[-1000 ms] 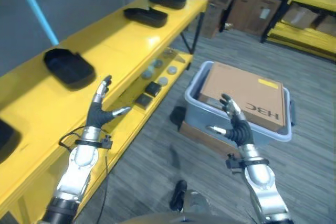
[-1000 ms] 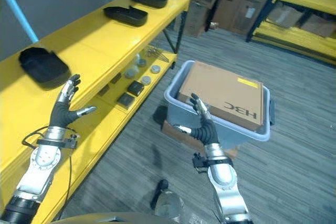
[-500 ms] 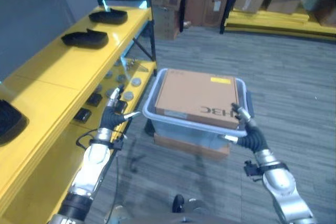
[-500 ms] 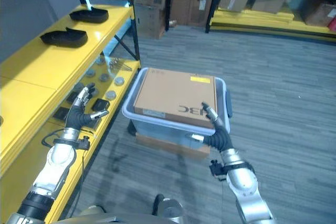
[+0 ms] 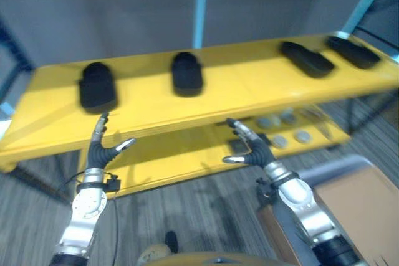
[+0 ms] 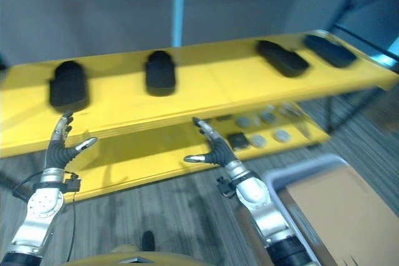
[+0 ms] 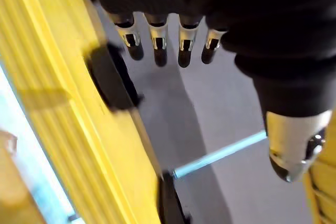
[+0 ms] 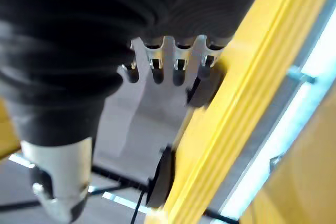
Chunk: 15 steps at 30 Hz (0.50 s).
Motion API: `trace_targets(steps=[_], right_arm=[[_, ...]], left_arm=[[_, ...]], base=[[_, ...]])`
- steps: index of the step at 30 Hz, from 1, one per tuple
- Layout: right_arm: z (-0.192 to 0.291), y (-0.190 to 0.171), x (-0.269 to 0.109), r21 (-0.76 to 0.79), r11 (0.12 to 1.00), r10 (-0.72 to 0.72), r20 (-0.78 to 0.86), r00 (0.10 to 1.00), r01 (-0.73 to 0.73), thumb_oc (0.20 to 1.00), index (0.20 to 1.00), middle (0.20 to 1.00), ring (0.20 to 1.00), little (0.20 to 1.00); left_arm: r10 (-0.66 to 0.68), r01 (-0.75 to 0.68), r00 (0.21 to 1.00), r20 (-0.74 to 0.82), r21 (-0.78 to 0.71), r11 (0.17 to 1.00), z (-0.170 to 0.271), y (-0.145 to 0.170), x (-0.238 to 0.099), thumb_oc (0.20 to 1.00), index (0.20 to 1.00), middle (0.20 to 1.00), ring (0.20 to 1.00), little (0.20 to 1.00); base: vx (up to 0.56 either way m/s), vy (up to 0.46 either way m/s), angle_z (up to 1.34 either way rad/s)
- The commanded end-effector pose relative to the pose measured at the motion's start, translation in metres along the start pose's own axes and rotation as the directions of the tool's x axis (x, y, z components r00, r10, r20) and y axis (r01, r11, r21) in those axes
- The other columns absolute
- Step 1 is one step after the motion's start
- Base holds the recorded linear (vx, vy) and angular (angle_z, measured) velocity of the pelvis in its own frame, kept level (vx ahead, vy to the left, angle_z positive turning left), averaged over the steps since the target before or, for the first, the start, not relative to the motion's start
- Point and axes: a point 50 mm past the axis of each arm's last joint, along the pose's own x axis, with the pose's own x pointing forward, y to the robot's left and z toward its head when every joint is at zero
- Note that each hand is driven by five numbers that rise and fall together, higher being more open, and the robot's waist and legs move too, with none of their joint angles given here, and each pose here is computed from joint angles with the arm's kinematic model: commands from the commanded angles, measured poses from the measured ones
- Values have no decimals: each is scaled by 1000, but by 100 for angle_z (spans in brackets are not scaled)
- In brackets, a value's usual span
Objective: Move parts from the plastic box to the shelf.
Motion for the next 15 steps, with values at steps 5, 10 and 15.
trace_targets(steps=[5, 10, 15], right_arm=[[5, -26, 3, -94, 986, -137, 45, 990, 141, 1000, 1000, 1000, 1000, 1000], [-27, -40, -34, -103, 959, -277, -129, 952, 265, 1000, 1000, 1000, 1000, 1000], [-78, -36, -62, -96, 948, -318, -375, 871, 304, 1000, 1000, 1000, 1000, 1000]], left_arm=[[12, -13, 974, 228, 1, 1000, 40, -4, 34, 1000, 1000, 1000, 1000, 1000], [-57, 49, 986, 158, 55, 997, 25, -17, 37, 1000, 1000, 1000, 1000, 1000], [-105, 109, 992, -70, 50, 993, -19, -30, 21, 1000, 1000, 1000, 1000, 1000]], base=[[142, 155, 94], [76, 2, 88], [42, -71, -10]])
